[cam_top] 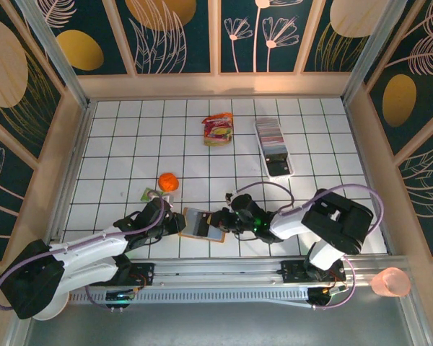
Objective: Put the credit cards into the card holder
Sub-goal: Insert the credit card into the card slot.
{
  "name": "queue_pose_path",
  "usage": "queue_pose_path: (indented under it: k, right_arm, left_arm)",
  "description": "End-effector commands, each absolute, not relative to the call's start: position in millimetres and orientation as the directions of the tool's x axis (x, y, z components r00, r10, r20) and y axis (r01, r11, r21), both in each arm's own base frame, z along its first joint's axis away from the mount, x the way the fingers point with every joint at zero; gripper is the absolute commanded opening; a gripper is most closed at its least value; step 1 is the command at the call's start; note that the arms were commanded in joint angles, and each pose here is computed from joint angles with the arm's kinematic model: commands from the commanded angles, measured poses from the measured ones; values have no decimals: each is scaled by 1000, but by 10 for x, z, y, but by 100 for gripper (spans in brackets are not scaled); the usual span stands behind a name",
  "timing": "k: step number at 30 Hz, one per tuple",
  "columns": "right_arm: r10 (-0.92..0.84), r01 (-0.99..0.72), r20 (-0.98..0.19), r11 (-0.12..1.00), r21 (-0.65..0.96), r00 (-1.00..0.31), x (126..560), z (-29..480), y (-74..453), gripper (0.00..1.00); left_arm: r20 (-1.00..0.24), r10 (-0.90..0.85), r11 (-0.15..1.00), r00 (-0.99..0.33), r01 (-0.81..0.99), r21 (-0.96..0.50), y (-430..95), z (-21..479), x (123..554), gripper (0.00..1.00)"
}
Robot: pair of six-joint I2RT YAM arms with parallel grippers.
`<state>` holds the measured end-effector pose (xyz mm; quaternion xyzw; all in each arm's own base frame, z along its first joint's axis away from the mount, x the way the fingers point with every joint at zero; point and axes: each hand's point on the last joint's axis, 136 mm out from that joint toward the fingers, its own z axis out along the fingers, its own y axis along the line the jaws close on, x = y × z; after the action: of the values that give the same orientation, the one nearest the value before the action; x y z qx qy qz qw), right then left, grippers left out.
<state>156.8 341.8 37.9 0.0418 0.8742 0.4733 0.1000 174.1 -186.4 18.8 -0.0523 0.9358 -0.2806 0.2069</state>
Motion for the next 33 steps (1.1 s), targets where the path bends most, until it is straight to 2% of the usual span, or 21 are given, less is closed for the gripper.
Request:
queue_pose_path:
  k: [1, 8, 24, 26, 29, 33]
  right_arm:
    - [160, -18, -127, 551, 834, -979, 1572, 369, 3516, 0]
    - [184, -4, -120, 530, 848, -976, 1619, 429, 3653, 0]
    - [62, -82, -171, 685, 724, -983, 1611, 283, 3850, 0]
    - [64, -93, -193, 705, 703, -979, 1639, 317, 3805, 7]
    - [58, -115, -234, 743, 659, -970, 1680, 388, 3718, 22]
    - [48, -138, -299, 809, 571, -953, 1755, 457, 3536, 33]
  left_arm:
    - [-305, -202, 865, -931, -23, -501, -1722, -18, 1590, 21]
    - [-298, -211, 854, -931, -28, -520, -1738, -17, 1578, 21]
    - [-311, -221, 849, -924, -25, -528, -1751, 37, 1608, 21]
    - [-318, -228, 851, -920, -29, -524, -1732, 50, 1621, 23]
    - [-330, -238, 854, -913, -35, -518, -1704, 79, 1639, 28]
    - [-340, -246, 851, -908, -34, -523, -1702, 150, 1654, 37]
